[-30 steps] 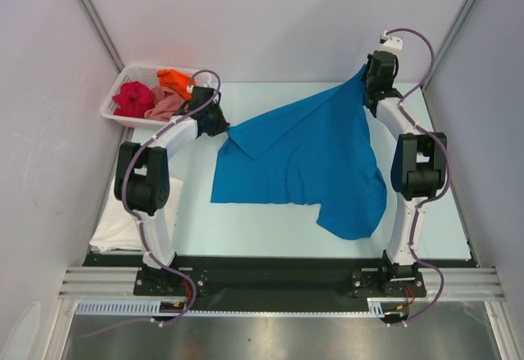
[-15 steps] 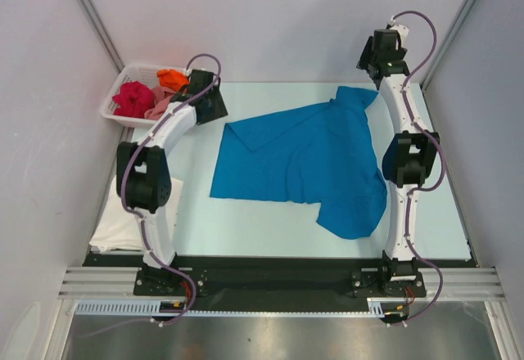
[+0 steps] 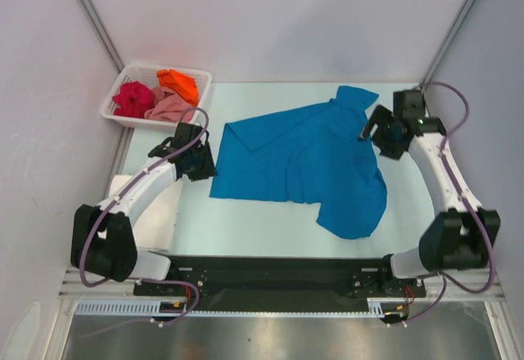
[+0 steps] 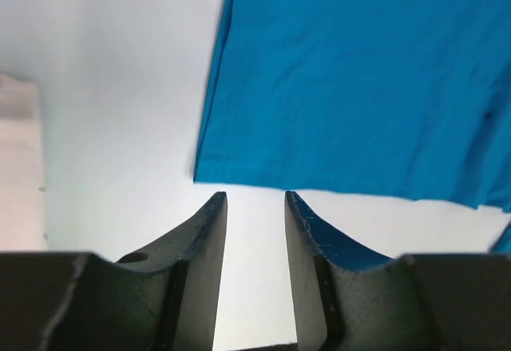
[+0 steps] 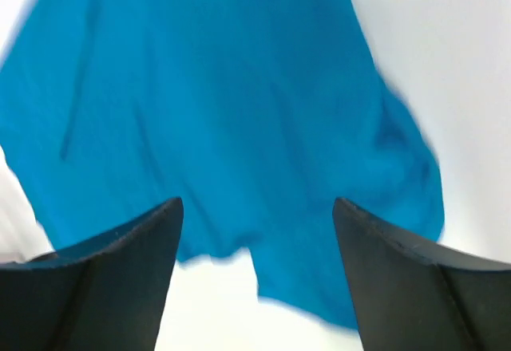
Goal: Fold and stack the t-shirts
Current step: Flatten the tshirt out
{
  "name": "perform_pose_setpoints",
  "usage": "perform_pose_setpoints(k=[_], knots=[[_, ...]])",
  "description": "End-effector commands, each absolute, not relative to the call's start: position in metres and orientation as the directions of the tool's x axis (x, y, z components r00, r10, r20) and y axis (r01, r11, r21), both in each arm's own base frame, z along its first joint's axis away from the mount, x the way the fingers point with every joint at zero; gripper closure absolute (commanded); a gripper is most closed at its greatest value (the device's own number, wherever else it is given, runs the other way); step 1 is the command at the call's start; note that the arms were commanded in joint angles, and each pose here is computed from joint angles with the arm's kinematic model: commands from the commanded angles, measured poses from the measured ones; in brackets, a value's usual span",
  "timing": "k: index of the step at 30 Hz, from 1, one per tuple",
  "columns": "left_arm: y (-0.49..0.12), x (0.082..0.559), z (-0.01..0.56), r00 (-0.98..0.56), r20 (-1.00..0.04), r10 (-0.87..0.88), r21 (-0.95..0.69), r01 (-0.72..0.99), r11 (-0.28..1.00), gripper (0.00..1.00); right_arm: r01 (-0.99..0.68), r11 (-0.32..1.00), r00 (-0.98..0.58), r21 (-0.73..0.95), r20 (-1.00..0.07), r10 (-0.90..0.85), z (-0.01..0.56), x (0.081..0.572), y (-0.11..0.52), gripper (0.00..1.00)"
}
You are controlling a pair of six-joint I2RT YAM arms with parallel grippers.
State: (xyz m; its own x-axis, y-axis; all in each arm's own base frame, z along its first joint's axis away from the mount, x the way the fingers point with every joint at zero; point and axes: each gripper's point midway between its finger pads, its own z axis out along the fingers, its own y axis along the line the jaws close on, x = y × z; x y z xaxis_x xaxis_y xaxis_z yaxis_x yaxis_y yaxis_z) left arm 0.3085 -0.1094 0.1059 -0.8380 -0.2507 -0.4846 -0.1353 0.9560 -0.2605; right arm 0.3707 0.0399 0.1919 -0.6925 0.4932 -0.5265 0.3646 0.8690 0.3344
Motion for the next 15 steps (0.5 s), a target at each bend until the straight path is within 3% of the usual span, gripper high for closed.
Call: perform_pose_setpoints(k=[1,2,6,11,15], knots=[[-0.121,0.296,0.085,-0.863,-0.408,-0.296,-0.338,-0.159,0.928,0.59,0.398,0.803,-0.764,0.444,-0.325,0.558,0.171,0.304,0.070,0.21],[-0.122,0.294,0.080,-0.869,-0.393,-0.301,-0.340,-0.167,0.925,0.59,0.429,0.803,-0.785,0.413,-0.268,0.558,0.150,0.280,0.070,0.22],[-0.120,0.292,0.062,-0.874,-0.355,-0.332,-0.329,-0.215,0.919,0.51,0.478,0.768,-0.753,0.427,-0.251,0.608,0.144,0.240,0.062,0.31],[-0.112,0.287,0.040,-0.880,-0.310,-0.359,-0.294,-0.270,0.917,0.51,0.538,0.725,-0.715,0.431,-0.222,0.663,0.136,0.227,0.049,0.36],[-0.107,0.280,0.028,-0.885,-0.261,-0.386,-0.283,-0.312,0.907,0.54,0.617,0.707,-0.694,0.346,-0.184,0.696,0.123,0.215,0.030,0.49]])
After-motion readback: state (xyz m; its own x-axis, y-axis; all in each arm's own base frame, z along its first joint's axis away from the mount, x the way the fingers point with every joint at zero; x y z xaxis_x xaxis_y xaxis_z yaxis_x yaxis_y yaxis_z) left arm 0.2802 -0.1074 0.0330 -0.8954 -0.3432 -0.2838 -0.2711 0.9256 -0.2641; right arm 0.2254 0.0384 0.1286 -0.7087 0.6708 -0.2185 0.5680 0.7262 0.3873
